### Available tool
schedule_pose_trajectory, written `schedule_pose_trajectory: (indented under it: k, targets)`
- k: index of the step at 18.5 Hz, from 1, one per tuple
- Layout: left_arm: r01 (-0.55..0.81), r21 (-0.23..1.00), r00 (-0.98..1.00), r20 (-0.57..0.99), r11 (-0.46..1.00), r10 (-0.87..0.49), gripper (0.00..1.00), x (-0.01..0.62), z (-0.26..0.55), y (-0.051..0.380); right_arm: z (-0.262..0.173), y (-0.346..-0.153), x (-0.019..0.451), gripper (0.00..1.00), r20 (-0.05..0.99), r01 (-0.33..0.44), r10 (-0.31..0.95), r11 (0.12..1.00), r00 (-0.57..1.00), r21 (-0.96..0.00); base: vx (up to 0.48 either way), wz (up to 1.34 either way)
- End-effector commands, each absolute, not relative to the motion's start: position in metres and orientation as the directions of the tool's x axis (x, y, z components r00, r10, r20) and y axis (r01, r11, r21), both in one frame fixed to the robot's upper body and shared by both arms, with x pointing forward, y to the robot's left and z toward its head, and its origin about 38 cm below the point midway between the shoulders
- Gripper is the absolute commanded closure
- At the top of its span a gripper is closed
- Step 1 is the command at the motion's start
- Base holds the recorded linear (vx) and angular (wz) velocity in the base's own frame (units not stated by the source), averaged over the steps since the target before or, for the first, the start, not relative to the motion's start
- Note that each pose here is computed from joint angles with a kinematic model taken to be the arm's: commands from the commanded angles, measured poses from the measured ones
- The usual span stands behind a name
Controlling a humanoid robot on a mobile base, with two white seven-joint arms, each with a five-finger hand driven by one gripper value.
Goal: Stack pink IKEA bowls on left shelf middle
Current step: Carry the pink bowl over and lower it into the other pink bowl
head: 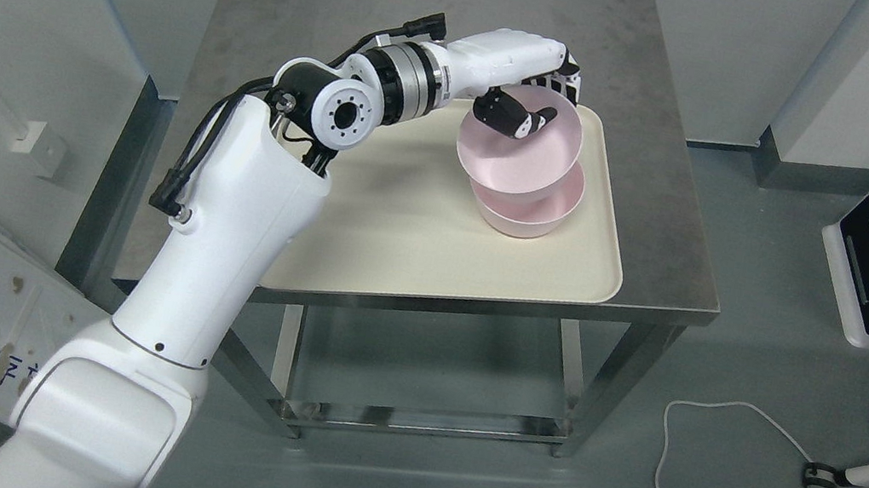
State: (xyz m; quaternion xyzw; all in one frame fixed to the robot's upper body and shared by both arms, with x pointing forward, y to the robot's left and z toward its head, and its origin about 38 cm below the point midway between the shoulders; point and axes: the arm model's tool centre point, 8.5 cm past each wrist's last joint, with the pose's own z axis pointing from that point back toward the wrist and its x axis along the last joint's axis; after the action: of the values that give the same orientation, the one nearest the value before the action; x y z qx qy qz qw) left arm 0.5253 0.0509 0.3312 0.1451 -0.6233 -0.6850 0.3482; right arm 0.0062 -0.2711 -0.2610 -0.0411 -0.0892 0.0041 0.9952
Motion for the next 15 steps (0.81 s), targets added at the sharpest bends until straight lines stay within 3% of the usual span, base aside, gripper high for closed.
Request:
schedule_pose_trajectory:
  k: [1,11,12,14,15]
  targets:
    - [0.328,0.941,-0.733,0.199,-0.081,-0.651,0.97,0.521,0.307,0.025,-0.26,-0.283,0.006,0.0,0.176,0.001,0.016,0.995,0.984,-0.1,0.0,0.0]
    - [0.28,0.956,-0.7,0.145,-0.082,-0.699,0.92,0.529,0.315,0.039,-0.26,-0.283,0.006,0.0,0.176,0.001,0.016,0.995,0.984,-0.1,0.0,0.0]
    - [0.279,0.957,-0.699,0.144,-0.082,-0.701,0.85,0.53,0.315,0.039,-0.26,-0.283,0.006,0.0,0.176,0.001,0.016,0.995,0.984,-0.1,0.0,0.0]
    - [0.276,0.957,-0.699,0.139,-0.085,-0.702,0.45,0.53,0.317,0.039,-0.26,-0.283,0.006,0.0,0.176,0.001,0.016,0.995,0.984,-0.1,0.0,0.0]
    - [0.274,0.959,-0.696,0.145,-0.075,-0.703,0.35,0.531,0.321,0.041,-0.26,-0.283,0.006,0.0,0.176,0.001,0.016,0.995,0.984,-0.1,0.0,0.0]
